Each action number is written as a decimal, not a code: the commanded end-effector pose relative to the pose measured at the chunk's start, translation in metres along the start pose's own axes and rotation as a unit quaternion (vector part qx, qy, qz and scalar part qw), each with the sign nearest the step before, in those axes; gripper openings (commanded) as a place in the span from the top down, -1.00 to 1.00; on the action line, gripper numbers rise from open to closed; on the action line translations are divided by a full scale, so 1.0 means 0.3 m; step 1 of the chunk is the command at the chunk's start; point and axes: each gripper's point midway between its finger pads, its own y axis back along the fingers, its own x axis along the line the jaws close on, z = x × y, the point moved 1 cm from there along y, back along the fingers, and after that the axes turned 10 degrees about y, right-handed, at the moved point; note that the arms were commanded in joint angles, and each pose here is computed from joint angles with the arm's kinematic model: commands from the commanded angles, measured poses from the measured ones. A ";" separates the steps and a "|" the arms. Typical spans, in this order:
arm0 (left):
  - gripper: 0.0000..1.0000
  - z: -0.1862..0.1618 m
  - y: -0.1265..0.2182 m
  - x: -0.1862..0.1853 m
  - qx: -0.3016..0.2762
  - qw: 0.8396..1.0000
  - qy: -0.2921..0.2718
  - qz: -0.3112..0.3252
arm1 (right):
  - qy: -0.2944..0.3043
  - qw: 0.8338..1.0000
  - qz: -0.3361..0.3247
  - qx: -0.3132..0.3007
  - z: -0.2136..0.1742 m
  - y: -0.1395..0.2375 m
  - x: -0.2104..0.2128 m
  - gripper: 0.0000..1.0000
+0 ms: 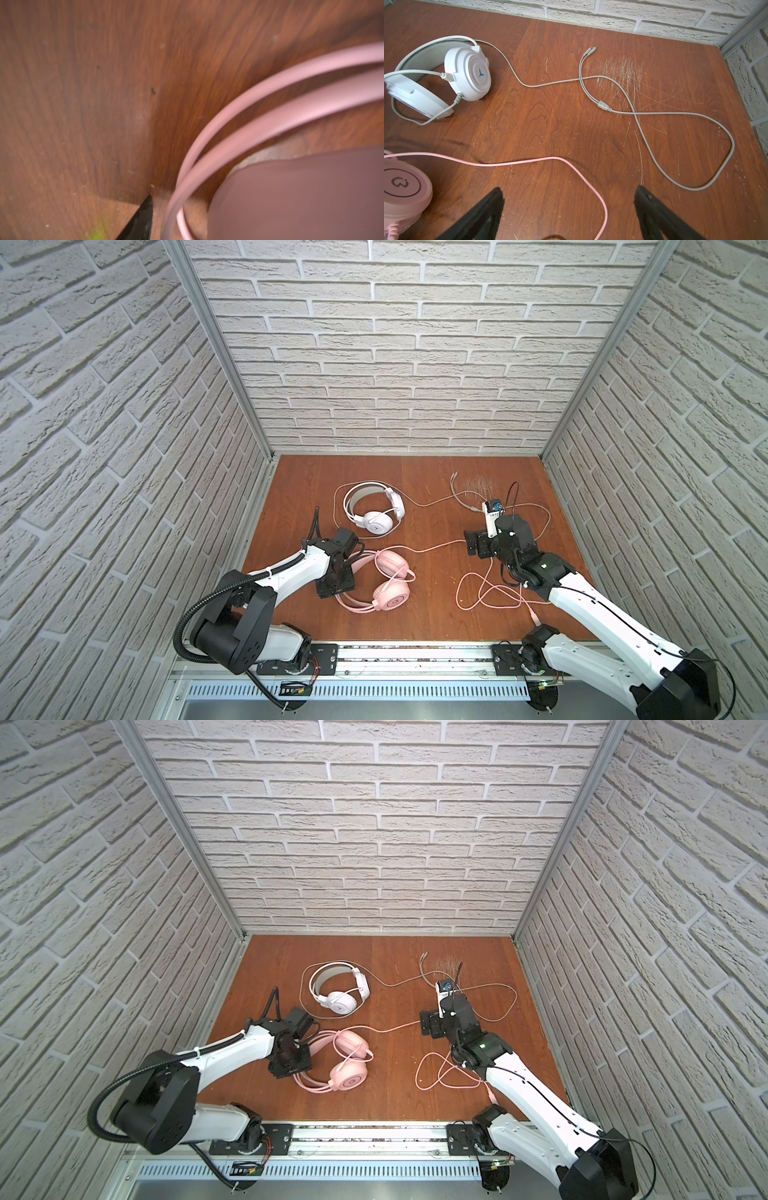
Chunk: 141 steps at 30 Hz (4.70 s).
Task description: Wrap the headphones
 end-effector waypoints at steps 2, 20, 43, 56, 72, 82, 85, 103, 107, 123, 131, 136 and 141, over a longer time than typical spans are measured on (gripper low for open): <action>0.09 -0.040 -0.086 -0.011 0.034 0.999 0.000 -0.005 | -0.002 1.000 0.007 -0.020 0.019 -0.003 0.014 -0.95; 0.48 -0.060 -0.124 0.005 0.039 0.999 0.013 -0.003 | -0.013 1.000 -0.004 -0.023 -0.016 0.021 -0.006 -0.92; 1.00 0.062 0.104 -0.182 -0.014 0.991 -0.107 -0.081 | 0.047 0.995 0.082 0.035 0.002 -0.007 0.097 -0.95; 1.00 0.118 0.319 -0.278 -0.048 0.973 -0.169 -0.147 | 0.055 0.986 0.150 0.045 0.043 -0.045 0.185 -0.97; 1.00 0.179 0.548 -0.343 -0.084 0.945 -0.197 -0.248 | 0.013 0.955 0.289 0.062 0.079 -0.099 0.272 -0.97; 1.00 0.245 0.630 -0.351 -0.097 0.941 -0.163 -0.279 | -0.012 0.942 0.334 0.036 0.100 -0.138 0.345 -0.93; 1.00 0.252 0.635 -0.358 -0.093 0.940 -0.165 -0.284 | -0.010 0.945 0.326 0.026 0.094 -0.154 0.356 -0.95; 1.00 0.287 0.681 -0.369 -0.100 0.933 -0.167 -0.301 | 0.040 0.953 0.298 0.045 0.094 -0.333 0.375 -0.93; 1.00 0.292 0.681 -0.369 -0.097 0.933 -0.168 -0.304 | 0.043 0.952 0.299 0.052 0.085 -0.352 0.380 -0.91; 1.00 0.290 0.697 -0.356 -0.094 0.933 -0.165 -0.307 | 0.069 0.942 0.316 0.089 0.058 -0.470 0.420 -0.69; 1.00 0.322 0.731 -0.359 -0.107 0.927 -0.141 -0.332 | 0.057 0.936 0.330 0.107 0.007 -0.464 0.432 -0.31; 1.00 0.358 0.758 -0.353 -0.121 0.921 -0.115 -0.351 | 0.044 0.935 0.332 0.113 -0.024 -0.454 0.435 -0.25; 1.00 0.387 0.759 -0.344 -0.128 0.920 -0.094 -0.358 | 0.031 0.935 0.331 0.122 -0.057 -0.451 0.433 -0.22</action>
